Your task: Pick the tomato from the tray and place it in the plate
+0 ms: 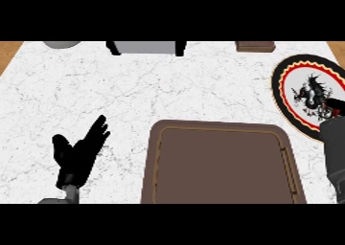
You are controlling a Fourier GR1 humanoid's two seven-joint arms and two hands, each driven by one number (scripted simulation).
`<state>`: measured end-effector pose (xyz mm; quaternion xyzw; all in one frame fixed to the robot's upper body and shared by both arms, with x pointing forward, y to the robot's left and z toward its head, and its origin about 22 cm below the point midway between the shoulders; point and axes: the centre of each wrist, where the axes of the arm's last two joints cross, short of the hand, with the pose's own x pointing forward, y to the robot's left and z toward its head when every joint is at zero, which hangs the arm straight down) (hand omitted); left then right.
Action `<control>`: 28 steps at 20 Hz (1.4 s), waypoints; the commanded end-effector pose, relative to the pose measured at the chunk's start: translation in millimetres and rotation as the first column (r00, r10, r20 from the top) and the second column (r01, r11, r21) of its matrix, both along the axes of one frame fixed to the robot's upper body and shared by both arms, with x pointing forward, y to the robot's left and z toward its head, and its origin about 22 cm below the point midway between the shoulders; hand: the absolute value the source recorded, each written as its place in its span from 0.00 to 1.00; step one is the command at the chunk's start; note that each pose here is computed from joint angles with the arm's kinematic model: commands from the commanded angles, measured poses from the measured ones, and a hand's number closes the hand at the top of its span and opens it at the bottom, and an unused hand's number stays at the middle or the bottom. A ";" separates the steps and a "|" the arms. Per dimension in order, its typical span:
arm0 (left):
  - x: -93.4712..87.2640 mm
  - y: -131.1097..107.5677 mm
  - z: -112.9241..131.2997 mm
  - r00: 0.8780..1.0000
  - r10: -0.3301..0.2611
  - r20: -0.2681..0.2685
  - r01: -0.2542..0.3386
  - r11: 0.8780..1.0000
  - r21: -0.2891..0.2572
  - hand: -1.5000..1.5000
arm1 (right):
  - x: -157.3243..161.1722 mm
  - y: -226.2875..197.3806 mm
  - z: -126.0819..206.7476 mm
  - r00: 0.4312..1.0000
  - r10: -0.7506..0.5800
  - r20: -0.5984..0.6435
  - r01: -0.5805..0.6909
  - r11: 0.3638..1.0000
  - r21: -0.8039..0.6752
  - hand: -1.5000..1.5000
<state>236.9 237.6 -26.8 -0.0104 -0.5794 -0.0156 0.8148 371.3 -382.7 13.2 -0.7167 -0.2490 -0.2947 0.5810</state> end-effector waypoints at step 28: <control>3.8 25.0 -8.4 0.997 0.038 -0.061 -0.038 0.999 -0.003 0.50 | -106.8 135.9 -51.7 0.852 0.270 0.449 -0.272 0.960 -0.061 0.00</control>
